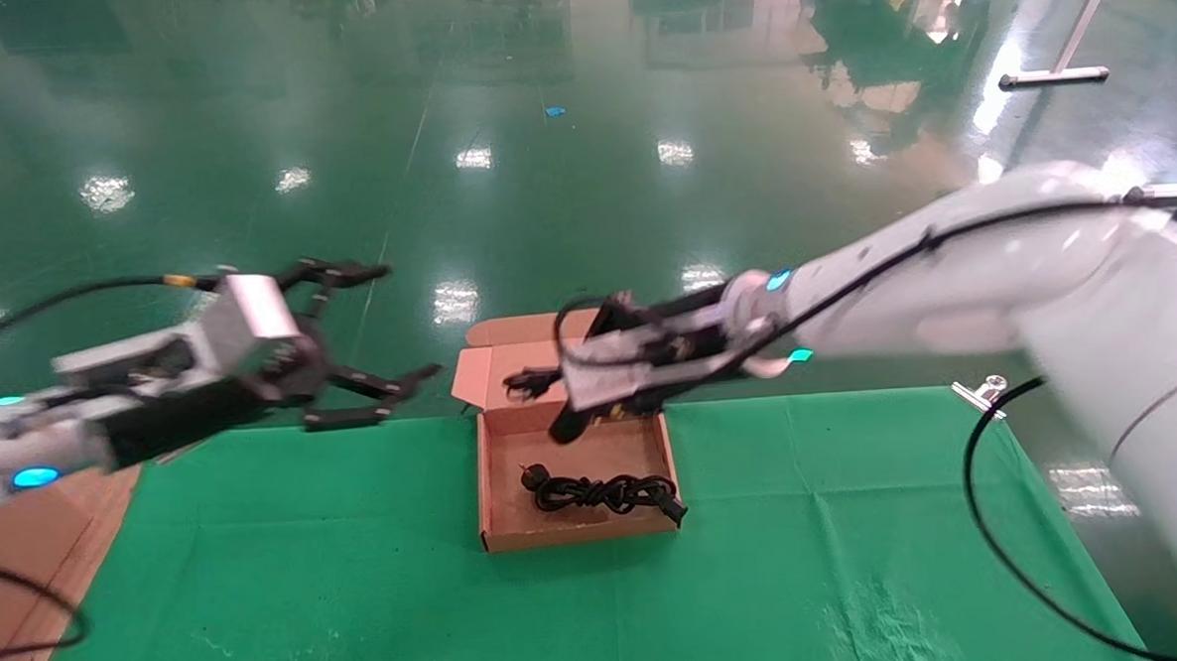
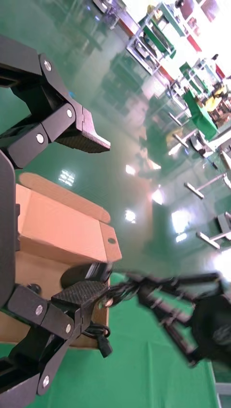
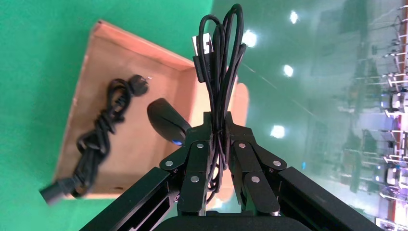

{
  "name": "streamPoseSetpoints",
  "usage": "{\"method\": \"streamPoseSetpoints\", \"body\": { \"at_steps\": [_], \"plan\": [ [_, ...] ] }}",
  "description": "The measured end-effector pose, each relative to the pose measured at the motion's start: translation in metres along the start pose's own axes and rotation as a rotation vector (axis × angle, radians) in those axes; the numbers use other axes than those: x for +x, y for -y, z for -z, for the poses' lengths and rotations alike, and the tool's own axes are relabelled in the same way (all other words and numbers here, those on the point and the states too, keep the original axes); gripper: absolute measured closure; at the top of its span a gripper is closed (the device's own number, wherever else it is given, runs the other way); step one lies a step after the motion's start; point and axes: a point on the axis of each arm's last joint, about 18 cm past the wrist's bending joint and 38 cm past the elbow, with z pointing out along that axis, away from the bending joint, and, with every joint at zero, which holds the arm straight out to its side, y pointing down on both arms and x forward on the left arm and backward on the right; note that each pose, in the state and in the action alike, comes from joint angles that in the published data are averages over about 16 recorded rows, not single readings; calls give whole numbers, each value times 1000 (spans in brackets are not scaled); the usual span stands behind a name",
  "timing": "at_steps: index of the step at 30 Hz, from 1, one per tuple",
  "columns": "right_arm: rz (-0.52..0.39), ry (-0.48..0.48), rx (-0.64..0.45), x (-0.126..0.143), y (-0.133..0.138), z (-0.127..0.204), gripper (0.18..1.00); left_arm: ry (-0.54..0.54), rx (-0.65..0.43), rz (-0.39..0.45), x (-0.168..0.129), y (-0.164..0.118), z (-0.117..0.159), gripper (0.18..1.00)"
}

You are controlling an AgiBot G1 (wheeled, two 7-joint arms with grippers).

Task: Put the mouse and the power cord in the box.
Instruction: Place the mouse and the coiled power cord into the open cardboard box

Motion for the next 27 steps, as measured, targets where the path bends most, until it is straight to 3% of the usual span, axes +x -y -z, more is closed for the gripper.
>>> {"method": "streamPoseSetpoints", "body": {
  "at_steps": [11,27],
  "plan": [
    [17,66,-13,-44,18,-37,959,21,7,-8,-10,-8,43,197],
    [37,100,-40,-63,16,-46,928,24,12,-7,-11,-9,49,184]
  ]
}}
